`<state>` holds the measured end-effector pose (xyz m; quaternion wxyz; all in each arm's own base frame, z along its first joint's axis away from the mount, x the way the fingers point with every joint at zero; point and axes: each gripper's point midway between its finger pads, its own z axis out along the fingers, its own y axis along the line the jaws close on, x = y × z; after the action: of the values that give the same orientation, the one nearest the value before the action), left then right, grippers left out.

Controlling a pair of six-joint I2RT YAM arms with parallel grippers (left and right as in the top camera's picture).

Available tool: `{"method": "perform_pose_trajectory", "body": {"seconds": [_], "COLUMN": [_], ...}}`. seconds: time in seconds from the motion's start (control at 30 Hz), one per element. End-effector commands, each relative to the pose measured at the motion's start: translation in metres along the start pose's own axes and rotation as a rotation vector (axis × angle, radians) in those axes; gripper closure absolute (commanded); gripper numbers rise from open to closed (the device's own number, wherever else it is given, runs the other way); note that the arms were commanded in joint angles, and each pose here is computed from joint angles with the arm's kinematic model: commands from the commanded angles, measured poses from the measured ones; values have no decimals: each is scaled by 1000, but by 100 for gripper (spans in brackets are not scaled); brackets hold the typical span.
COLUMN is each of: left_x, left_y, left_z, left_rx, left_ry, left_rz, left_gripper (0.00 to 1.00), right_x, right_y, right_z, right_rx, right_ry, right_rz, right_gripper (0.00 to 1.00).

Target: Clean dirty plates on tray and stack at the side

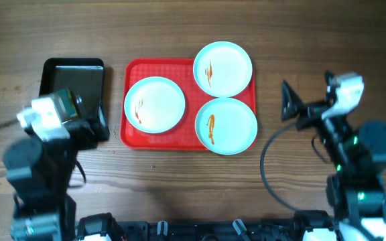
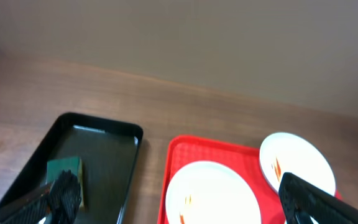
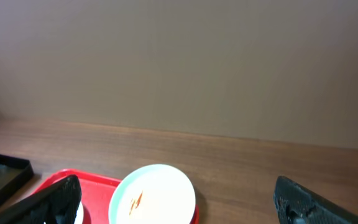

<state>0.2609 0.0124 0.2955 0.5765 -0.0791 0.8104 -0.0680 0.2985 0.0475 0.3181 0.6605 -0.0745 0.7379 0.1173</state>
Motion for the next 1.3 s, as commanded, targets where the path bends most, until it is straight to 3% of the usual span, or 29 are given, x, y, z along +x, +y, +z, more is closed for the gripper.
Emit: {"method": "perform_pose_trajectory", "body": {"seconds": [0.0, 0.17, 0.3, 0.37, 0.53, 0.63, 0.7, 0.77, 0.83, 0.97, 1.07, 1.27], "left_x": [-22, 9, 69, 94, 68, 55, 54, 54, 50, 48, 50, 65], "left_y": [-6, 4, 16, 20, 38, 50, 57, 70, 103, 113, 123, 135], "left_z": [22, 69, 96, 107, 112, 112, 112, 110, 101, 101, 102, 122], "left_rx": [0, -54, -92, -100, -131, -151, -181, -272, -520, -567, -586, -608], "left_ry": [182, 594, 854, 954, 871, 822, 812, 804, 749, 725, 728, 759], "left_rz": [-56, -135, -188, -212, -239, -257, -249, -263, -339, -349, -364, -366], "left_gripper": [0, 0, 0, 0, 0, 0, 0, 0, 1, 0, 0, 0], "right_x": [-30, -8, 26, 30, 84, 135, 162, 189, 229, 285, 302, 307], "right_y": [8, 1, 4, 34, 118, 170, 181, 193, 198, 203, 203, 203], "right_z": [30, 81, 109, 124, 145, 155, 163, 167, 168, 173, 179, 190], "right_rx": [-76, -105, -130, -271, -270, -223, -180, -179, -141, -142, -139, -101], "right_ry": [113, 446, 558, 560, 727, 879, 941, 997, 1081, 1177, 1185, 1133], "right_rz": [38, 146, 340, 332, 311, 261, 214, 204, 214, 217, 214, 214], "right_gripper": [0, 0, 0, 1, 11, 20, 27, 39, 51, 57, 58, 78]}}
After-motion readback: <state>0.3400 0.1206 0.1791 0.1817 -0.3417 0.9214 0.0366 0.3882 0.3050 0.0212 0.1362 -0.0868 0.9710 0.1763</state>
